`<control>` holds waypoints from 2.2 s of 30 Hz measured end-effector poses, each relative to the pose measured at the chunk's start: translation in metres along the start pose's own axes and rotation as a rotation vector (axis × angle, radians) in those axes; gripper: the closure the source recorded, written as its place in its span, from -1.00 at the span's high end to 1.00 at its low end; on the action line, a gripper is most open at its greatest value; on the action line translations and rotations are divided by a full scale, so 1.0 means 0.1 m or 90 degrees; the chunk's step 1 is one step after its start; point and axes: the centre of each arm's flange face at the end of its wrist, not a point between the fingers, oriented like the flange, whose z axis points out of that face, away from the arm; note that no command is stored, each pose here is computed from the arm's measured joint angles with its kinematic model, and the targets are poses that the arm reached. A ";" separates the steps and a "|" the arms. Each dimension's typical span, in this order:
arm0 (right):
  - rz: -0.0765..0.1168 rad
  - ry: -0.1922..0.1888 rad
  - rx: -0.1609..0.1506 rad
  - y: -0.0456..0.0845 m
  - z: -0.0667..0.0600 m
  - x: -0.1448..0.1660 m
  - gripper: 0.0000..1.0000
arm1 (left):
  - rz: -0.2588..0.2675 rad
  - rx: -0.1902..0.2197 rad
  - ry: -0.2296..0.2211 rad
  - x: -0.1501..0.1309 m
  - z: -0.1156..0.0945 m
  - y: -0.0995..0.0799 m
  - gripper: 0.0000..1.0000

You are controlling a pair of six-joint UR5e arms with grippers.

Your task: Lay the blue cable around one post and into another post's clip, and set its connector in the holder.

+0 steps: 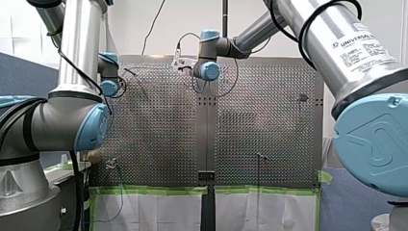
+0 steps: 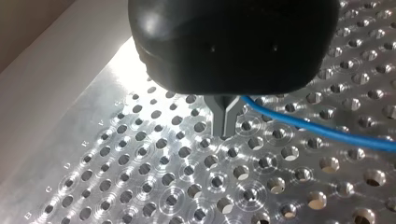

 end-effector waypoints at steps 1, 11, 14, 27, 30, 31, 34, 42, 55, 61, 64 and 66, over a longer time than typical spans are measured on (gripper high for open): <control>0.000 -0.002 -0.001 0.00 0.00 -0.01 -1.00 | 0.000 0.000 0.000 0.00 0.00 0.00 -0.67; -0.012 -0.052 -0.027 0.07 -0.08 -0.16 -1.00 | -0.007 -0.015 0.002 0.04 -0.05 0.04 0.70; -0.020 -0.073 -0.043 0.10 -0.13 -0.23 -1.00 | -0.012 -0.029 0.000 0.06 -0.09 0.07 0.70; -0.042 -0.129 -0.118 0.26 -0.42 -0.64 -1.00 | -0.044 -0.004 0.018 0.16 -0.15 -0.05 0.86; -0.048 -0.136 -0.135 0.30 -0.49 -0.71 -1.00 | -0.053 -0.004 0.017 0.18 -0.16 -0.07 0.86; -0.050 -0.137 -0.140 0.31 -0.51 -0.73 -1.00 | -0.054 -0.005 0.016 0.18 -0.16 -0.07 0.86; -0.055 -0.135 -0.157 0.34 -0.58 -0.77 -1.00 | -0.057 -0.009 0.014 0.18 -0.16 -0.08 0.91; -0.051 -0.096 -0.208 0.43 -0.74 -0.61 -1.00 | -0.059 -0.037 0.009 0.19 -0.19 -0.06 0.95; -0.043 -0.037 -0.275 0.61 -0.99 -0.40 -1.00 | -0.051 -0.025 0.006 0.21 -0.20 -0.14 0.89; -0.041 -0.035 -0.284 0.66 -1.11 -0.54 -1.00 | -0.053 -0.007 0.014 0.23 -0.20 -0.19 1.00; -0.040 -0.034 -0.289 0.70 -1.17 -0.61 -1.00 | -0.057 -0.006 0.014 0.23 -0.20 -0.19 1.00; -0.040 -0.033 -0.295 0.73 -1.22 -0.67 -1.00 | -0.059 -0.007 0.014 0.24 -0.20 -0.19 1.00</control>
